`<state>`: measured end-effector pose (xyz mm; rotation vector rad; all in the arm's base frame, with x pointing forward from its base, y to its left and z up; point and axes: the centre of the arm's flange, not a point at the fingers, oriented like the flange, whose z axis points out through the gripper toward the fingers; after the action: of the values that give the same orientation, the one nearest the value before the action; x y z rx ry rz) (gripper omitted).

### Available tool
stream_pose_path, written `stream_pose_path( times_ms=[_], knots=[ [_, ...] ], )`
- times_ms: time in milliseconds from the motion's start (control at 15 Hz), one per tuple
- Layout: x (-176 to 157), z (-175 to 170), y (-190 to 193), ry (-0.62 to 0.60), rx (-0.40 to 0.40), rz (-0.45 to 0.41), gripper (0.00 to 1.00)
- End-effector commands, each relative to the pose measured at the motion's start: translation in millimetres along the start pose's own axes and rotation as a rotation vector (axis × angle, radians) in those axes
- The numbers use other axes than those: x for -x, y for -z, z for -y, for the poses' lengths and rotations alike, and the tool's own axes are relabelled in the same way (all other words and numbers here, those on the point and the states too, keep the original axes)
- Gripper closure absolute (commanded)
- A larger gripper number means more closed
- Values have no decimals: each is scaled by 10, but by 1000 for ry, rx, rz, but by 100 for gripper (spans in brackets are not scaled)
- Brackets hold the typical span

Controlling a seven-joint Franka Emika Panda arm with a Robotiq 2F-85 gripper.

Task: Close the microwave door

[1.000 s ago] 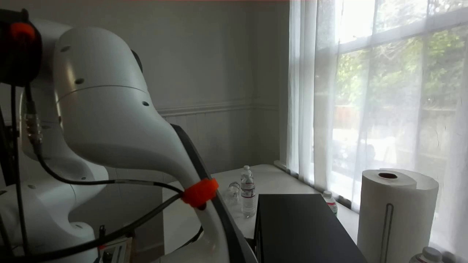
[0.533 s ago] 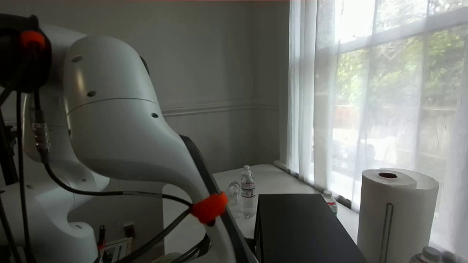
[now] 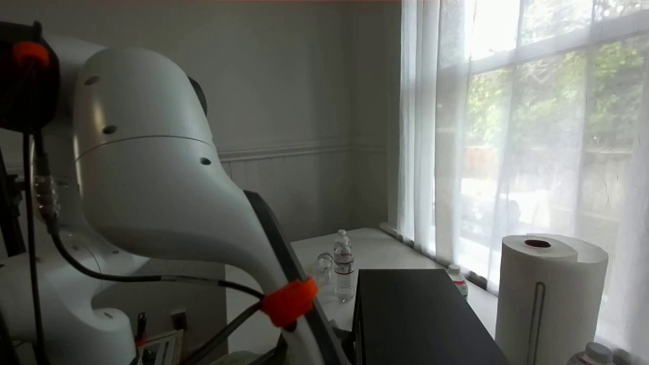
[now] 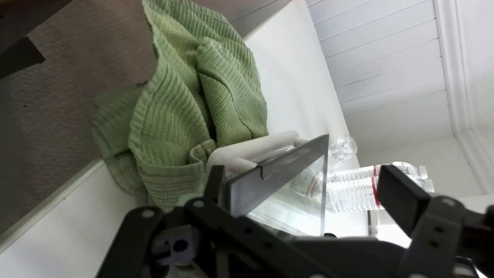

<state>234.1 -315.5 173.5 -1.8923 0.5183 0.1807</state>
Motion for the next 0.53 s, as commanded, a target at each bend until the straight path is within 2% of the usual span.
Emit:
stream_pose_path(
  times_ms=[0, 467],
  knots=[
    [5, 53, 158, 36, -77, -17, 0],
    [-32, 215, 274, 100, -178, -39, 0]
  ],
)
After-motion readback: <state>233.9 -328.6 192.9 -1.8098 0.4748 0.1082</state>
